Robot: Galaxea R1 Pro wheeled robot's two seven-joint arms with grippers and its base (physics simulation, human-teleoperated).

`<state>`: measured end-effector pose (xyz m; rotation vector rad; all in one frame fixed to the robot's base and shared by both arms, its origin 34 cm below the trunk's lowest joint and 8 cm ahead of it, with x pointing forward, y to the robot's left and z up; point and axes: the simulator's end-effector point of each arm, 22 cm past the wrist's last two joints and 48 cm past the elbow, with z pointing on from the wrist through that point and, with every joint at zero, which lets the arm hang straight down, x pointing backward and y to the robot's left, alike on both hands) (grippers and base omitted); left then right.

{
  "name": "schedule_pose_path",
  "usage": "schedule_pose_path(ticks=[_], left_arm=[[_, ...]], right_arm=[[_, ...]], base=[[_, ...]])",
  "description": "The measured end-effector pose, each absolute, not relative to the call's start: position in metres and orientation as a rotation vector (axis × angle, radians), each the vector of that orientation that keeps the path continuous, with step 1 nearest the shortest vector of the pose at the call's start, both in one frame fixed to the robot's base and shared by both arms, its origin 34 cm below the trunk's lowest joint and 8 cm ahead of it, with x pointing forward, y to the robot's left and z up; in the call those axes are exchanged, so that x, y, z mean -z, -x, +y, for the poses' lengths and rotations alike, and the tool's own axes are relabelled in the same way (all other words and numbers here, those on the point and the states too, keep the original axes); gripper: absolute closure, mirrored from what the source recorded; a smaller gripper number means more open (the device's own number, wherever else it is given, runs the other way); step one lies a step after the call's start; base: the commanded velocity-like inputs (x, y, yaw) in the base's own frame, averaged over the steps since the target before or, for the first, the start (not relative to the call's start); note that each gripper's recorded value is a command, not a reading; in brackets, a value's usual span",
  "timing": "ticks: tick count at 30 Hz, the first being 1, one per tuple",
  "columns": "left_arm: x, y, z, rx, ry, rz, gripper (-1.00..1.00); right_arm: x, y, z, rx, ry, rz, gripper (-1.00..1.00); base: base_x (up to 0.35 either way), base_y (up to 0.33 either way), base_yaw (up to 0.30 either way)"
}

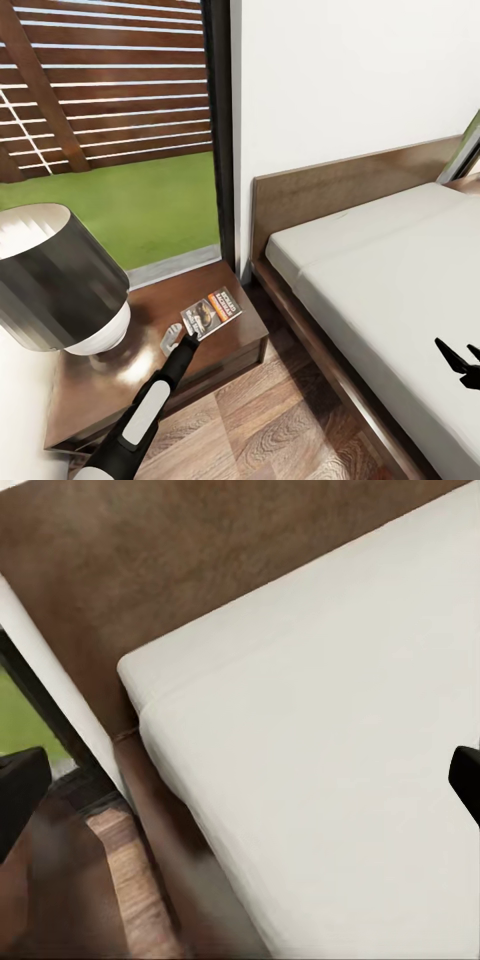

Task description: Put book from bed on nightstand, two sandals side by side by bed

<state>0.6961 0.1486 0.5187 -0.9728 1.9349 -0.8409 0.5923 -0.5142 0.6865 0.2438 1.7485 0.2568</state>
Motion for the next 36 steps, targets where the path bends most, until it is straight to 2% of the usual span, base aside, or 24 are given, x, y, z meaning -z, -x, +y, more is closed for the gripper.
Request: schedule_pose_path(ticks=[16, 36], left_arm=[[-0.518, -0.698, 0.17, 0.806, 0.954, 1.933, 1.0], [-0.519, -0.701, 0.182, 0.788, 0.979, 1.912, 1.0]], right_arm=[[-0.697, -0.597, -0.48, -0.563, -0.204, 1.845, -1.0], [-0.703, -0.596, -0.465, -0.671, -0.171, 1.86, -1.0]], base=[[0.0, 0.0, 0.0], [0.0, 0.0, 0.0]])
